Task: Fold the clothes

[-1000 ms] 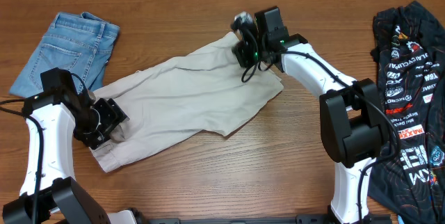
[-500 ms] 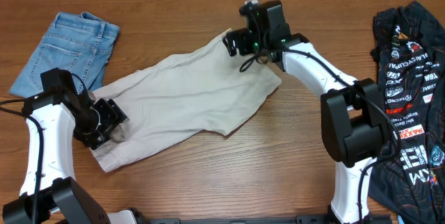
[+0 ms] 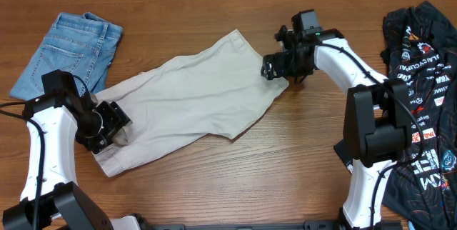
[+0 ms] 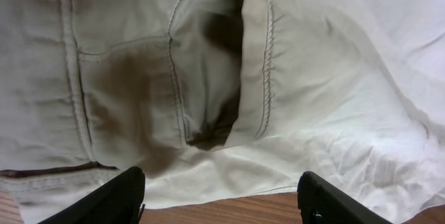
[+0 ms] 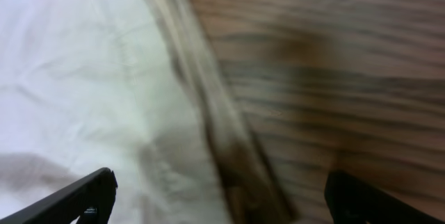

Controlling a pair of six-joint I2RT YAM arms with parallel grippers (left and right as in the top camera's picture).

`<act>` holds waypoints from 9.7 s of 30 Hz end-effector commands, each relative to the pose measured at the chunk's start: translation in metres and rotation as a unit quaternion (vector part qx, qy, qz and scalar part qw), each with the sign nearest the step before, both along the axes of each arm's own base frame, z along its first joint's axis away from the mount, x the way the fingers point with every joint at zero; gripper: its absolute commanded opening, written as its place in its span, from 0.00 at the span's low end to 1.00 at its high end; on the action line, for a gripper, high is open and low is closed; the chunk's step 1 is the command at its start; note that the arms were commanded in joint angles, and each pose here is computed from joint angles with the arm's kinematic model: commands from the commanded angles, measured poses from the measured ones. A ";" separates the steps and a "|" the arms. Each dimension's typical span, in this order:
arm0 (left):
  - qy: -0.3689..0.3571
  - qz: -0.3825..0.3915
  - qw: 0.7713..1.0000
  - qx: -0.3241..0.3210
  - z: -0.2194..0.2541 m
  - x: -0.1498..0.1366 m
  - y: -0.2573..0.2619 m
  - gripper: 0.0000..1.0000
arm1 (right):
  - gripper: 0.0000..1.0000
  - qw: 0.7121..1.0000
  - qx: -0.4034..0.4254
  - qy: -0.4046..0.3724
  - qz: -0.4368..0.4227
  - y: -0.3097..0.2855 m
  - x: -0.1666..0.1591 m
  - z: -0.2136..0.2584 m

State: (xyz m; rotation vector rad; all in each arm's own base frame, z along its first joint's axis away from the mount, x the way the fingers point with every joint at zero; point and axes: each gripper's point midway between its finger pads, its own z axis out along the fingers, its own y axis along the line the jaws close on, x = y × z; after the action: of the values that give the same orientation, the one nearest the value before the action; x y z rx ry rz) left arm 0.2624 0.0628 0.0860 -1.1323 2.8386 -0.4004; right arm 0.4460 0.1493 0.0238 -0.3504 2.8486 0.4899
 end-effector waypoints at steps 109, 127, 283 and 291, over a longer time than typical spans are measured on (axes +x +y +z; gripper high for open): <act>0.021 -0.092 0.983 0.157 0.005 0.044 0.030 0.04 | 0.57 0.927 -0.152 -0.034 -0.342 -0.126 -0.005 0.110; 0.020 -0.104 0.986 0.130 0.009 0.042 0.020 0.04 | 0.10 0.990 0.140 -0.009 0.002 0.083 -0.036 0.131; 0.125 -0.285 0.947 0.073 -0.038 0.106 -0.149 0.33 | 0.33 0.974 -0.180 0.134 -0.004 -0.020 -0.076 -0.045; 0.134 -0.303 0.940 0.085 -0.032 0.096 -0.157 0.25 | 0.54 0.923 -0.343 0.031 -0.172 -0.089 -0.035 -0.027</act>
State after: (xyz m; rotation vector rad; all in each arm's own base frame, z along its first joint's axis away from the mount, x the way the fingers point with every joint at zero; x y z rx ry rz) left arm 0.3619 -0.0960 0.0561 -0.2888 3.3257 -0.0374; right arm 0.3902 0.1461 0.0042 -0.2252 3.0953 0.0270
